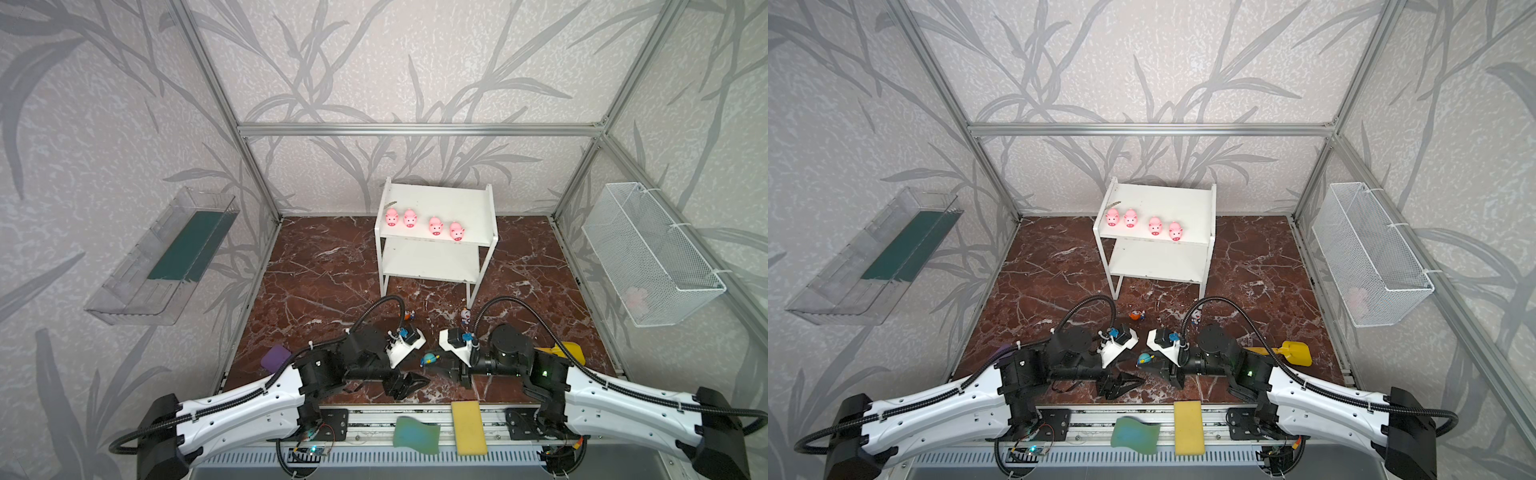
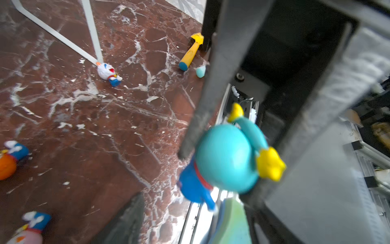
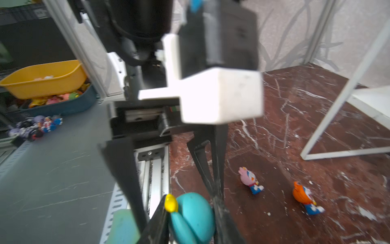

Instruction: Place and organize the plastic toys onto the shelf

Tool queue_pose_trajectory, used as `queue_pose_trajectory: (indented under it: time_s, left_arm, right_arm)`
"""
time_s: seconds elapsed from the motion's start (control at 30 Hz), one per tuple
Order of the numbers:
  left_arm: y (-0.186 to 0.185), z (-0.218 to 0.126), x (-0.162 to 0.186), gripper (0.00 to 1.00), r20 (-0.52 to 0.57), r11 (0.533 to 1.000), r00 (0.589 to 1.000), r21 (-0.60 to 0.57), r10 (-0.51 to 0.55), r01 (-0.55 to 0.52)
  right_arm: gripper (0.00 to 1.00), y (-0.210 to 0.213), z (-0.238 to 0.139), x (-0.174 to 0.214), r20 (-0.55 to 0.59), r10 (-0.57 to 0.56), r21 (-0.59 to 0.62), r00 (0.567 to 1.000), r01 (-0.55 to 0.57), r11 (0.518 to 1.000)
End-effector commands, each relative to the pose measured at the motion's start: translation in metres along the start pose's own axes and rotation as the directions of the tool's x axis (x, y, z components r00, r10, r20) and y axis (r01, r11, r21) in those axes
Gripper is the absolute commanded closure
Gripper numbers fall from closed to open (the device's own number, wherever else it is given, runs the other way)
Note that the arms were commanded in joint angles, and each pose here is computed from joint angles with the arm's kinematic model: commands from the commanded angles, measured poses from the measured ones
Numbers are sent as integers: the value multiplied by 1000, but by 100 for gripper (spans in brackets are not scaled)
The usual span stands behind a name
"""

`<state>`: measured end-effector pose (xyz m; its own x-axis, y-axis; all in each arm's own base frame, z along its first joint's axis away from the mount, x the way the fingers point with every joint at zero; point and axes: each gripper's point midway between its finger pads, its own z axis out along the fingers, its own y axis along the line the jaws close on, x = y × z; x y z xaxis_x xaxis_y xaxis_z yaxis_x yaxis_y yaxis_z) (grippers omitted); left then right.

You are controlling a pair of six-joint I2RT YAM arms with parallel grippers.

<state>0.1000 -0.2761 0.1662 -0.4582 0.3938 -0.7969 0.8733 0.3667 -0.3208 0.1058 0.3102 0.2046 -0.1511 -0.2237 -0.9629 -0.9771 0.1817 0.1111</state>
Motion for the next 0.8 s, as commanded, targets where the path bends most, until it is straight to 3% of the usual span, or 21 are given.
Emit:
queue_pose_trajectory:
  time_s: [0.0, 0.07, 0.27, 0.47, 0.57, 0.77]
  left_arm:
    - [27, -28, -5, 12, -2, 980, 999, -195, 39, -39]
    - [40, -45, -7, 1, 8, 955, 998, -291, 67, -62]
    - [76, -85, -13, 1, 29, 845, 992, -527, 122, -89]
    - [96, -107, -17, 1, -11, 743, 985, -655, 174, -139]
    - [101, -111, -19, 1, -4, 716, 985, -686, 173, -129]
    - [100, -118, -21, 1, 50, 717, 983, -691, 179, -96]
  right_arm:
    - [71, -27, 6, -15, 24, 11, 141, 1000, -14, 990]
    - [71, -42, 12, -21, 30, 26, 211, 999, -32, 977]
    - [71, -72, 45, -34, 17, 5, 316, 1000, -10, 949]
    - [71, -104, 71, -45, -13, -14, 431, 1000, 19, 902]
    - [71, -118, 81, -52, -24, -31, 485, 999, 39, 874]
    - [71, -148, 96, -59, -60, -61, 597, 996, 85, 798]
